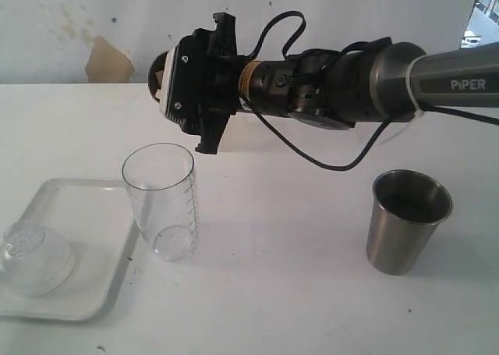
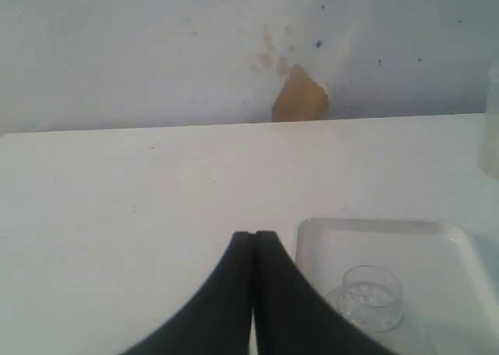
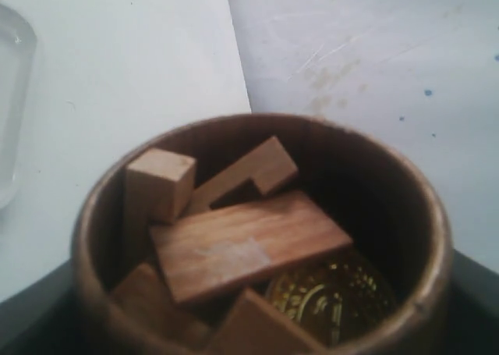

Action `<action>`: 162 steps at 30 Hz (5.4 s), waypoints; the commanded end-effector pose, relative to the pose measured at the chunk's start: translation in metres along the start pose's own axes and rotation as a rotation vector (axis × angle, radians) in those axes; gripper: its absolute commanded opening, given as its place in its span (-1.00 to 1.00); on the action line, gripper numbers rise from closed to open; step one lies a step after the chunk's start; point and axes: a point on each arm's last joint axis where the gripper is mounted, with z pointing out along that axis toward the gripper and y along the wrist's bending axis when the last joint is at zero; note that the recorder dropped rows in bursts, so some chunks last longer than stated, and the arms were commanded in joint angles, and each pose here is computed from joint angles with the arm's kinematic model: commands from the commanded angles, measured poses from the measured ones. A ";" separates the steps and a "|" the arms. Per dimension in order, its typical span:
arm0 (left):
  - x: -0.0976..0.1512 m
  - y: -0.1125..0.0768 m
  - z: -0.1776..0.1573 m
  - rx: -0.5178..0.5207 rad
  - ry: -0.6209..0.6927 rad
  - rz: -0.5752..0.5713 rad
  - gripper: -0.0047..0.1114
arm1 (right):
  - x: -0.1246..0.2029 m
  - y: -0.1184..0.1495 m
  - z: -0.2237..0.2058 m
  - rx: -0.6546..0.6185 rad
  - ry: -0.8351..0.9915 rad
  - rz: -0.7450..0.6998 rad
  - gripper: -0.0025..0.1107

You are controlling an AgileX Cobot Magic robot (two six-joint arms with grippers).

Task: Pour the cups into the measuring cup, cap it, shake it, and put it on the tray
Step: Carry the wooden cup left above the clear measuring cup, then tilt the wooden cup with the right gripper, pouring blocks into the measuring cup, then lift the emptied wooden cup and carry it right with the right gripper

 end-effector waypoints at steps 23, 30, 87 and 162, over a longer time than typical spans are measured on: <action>0.000 0.000 0.000 0.006 -0.007 -0.006 -0.92 | -0.028 -0.004 -0.011 -0.059 -0.004 -0.338 -0.96; 0.000 0.000 0.000 0.006 -0.007 -0.006 -0.92 | -0.025 -0.002 -0.011 -0.087 0.020 -0.446 -0.96; 0.000 0.000 0.000 0.006 -0.007 -0.006 -0.92 | -0.040 0.015 -0.006 -0.166 0.176 -0.991 -0.96; 0.000 0.000 0.000 0.006 -0.007 -0.006 -0.92 | -0.011 -0.118 -0.118 0.270 -0.041 0.580 -0.96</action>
